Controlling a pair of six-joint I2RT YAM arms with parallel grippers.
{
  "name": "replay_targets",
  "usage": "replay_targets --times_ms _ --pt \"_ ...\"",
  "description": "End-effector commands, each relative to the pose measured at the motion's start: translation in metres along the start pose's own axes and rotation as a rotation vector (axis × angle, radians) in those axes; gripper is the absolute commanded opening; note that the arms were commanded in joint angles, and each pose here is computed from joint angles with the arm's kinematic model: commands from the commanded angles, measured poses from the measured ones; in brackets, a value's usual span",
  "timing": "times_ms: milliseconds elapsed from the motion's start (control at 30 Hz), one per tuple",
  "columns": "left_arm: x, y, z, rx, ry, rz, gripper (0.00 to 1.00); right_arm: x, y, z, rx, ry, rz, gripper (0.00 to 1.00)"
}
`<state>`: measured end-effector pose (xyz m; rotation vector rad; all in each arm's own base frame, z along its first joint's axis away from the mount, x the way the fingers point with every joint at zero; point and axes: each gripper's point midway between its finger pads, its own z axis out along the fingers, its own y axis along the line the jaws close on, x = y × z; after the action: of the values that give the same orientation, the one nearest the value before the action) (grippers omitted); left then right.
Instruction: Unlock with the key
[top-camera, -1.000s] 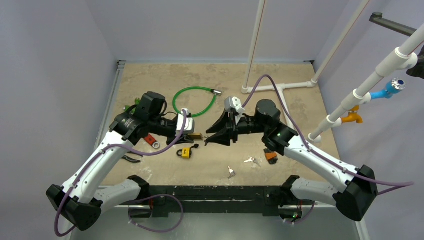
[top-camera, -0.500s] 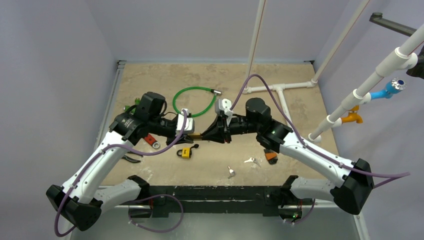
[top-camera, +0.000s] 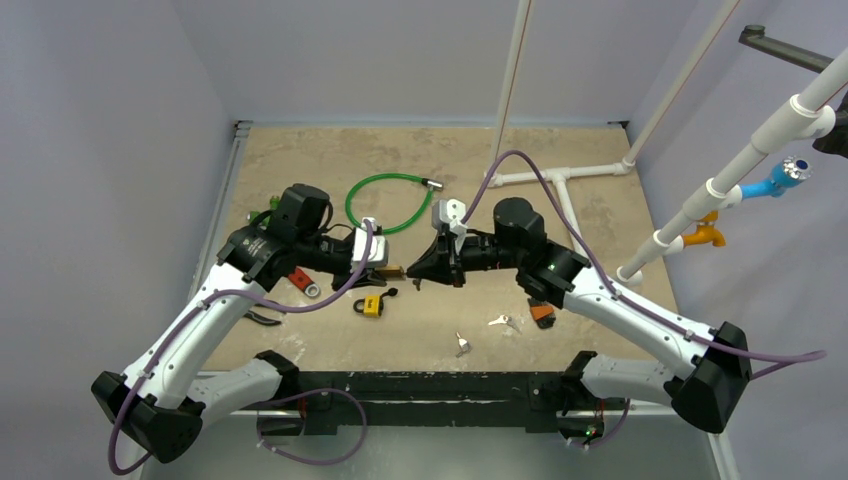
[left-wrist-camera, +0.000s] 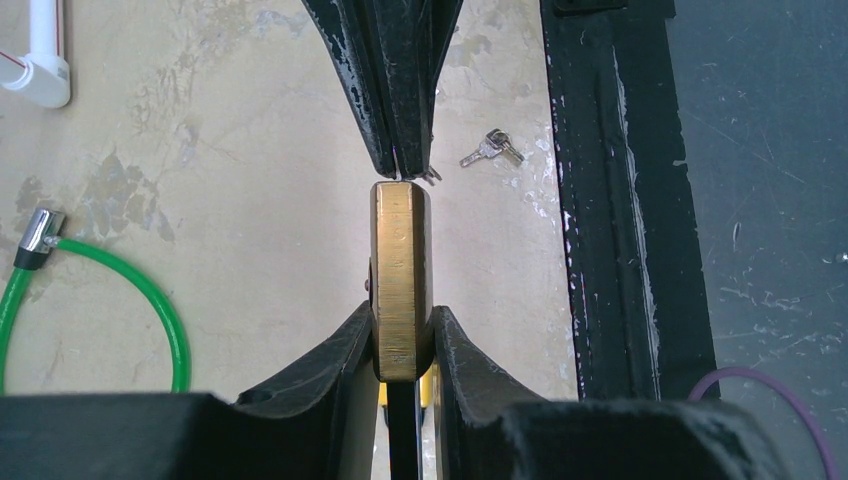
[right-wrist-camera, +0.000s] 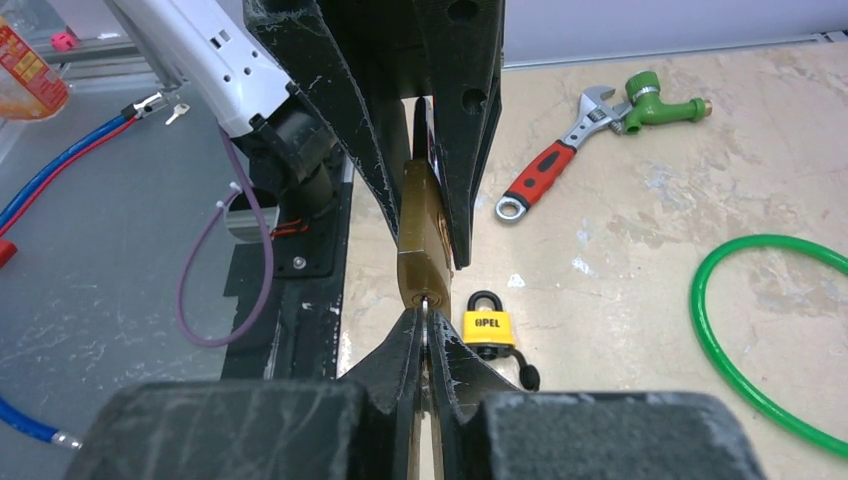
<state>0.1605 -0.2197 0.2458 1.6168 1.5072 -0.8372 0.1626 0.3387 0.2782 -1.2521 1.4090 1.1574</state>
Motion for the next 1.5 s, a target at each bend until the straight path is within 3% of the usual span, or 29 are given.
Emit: replay_targets --times_ms 0,100,200,267,333,433,500,900,1233,1333,1467 --pt "-0.039 0.002 -0.012 -0.018 -0.116 0.122 0.0 -0.012 -0.01 -0.002 0.055 -0.003 -0.028 0.0" --pt "-0.039 0.002 -0.012 -0.02 -0.114 0.122 0.0 -0.005 -0.012 -0.001 0.065 0.039 -0.022 0.0" --pt "-0.039 0.001 -0.012 -0.018 -0.114 0.127 0.0 -0.003 -0.013 -0.001 0.069 0.059 -0.028 0.24" --pt "-0.039 0.001 -0.012 -0.017 -0.113 0.127 0.0 -0.003 -0.015 -0.001 0.075 0.069 -0.033 0.27" --pt "-0.039 0.001 -0.013 -0.017 -0.115 0.129 0.0 -0.004 -0.015 0.0 0.072 0.072 -0.036 0.24" --pt "-0.04 0.0 -0.013 -0.017 -0.117 0.131 0.0 -0.007 -0.016 0.001 0.076 0.074 -0.04 0.04" --pt "-0.04 0.0 -0.013 -0.015 -0.117 0.131 0.0 -0.01 -0.018 0.0 0.093 0.065 -0.047 0.0" --pt "-0.029 -0.002 -0.013 -0.011 -0.08 0.143 0.0 -0.02 -0.021 -0.025 0.221 0.002 -0.059 0.0" --pt "-0.026 0.0 -0.013 -0.021 -0.064 0.147 0.0 -0.006 -0.023 -0.031 0.259 0.029 -0.021 0.0" --pt "-0.014 0.011 -0.007 -0.042 -0.025 0.132 0.0 -0.004 -0.021 -0.033 0.257 0.024 0.005 0.0" --pt "0.023 0.055 0.016 -0.181 0.068 0.035 0.0 -0.006 -0.015 -0.038 0.235 0.002 0.03 0.0"
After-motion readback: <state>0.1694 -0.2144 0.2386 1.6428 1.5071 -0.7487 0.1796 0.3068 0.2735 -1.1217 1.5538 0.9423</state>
